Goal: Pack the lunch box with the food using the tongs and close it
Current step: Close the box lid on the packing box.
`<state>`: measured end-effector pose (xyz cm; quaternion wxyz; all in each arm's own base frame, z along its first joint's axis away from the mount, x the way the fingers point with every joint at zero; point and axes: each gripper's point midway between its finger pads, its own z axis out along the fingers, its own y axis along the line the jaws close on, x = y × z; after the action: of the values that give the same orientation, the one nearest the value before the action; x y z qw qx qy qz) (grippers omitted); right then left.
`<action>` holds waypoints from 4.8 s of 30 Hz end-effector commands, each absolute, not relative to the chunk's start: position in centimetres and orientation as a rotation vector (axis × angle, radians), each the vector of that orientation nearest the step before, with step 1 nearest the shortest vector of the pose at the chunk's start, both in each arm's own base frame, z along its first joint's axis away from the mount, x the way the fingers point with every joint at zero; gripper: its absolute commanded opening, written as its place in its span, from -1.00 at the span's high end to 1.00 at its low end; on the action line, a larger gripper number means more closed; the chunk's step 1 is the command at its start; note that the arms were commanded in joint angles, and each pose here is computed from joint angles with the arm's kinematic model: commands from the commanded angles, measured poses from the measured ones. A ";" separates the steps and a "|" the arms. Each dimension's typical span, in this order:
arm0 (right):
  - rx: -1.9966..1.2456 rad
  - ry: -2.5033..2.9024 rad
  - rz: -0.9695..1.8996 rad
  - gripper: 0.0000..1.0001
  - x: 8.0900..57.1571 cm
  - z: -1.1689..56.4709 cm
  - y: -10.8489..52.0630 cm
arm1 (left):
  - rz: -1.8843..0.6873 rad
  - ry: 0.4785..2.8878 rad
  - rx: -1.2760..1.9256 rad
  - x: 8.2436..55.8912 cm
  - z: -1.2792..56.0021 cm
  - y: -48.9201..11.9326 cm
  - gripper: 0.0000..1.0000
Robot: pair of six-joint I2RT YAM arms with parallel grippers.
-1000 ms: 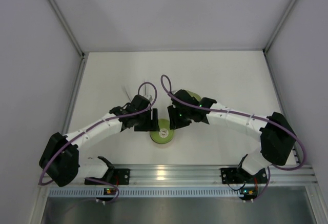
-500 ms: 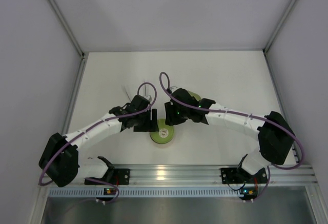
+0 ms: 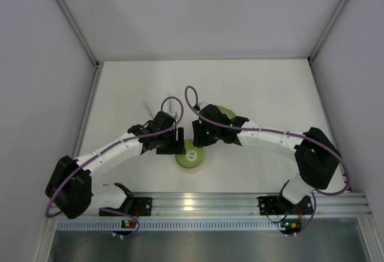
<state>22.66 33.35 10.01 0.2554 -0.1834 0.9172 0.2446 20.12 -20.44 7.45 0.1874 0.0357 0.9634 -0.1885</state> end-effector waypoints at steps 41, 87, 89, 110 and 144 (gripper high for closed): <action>-0.570 2.616 0.628 0.84 21.7 6.7 32.1 | -0.519 2.676 0.112 20.8 8.8 -20.6 -0.37; -0.472 2.392 0.710 0.33 23.1 16.9 32.0 | -0.417 2.803 0.015 18.2 3.6 -18.3 -0.27; -0.476 2.397 0.726 0.35 22.8 16.8 32.3 | -0.424 2.799 0.011 18.4 3.4 -18.5 -0.26; -0.515 2.501 0.727 0.50 20.0 12.9 32.1 | -0.426 2.835 0.024 18.8 1.7 -19.7 -0.16; -0.463 2.454 0.592 0.35 21.2 14.4 31.0 | -0.400 2.840 0.024 18.6 1.8 -19.2 -0.14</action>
<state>20.47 30.76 11.03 0.2433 -0.1679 0.9298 0.2195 21.75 -24.15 6.74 0.1964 0.0073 0.9460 -0.2578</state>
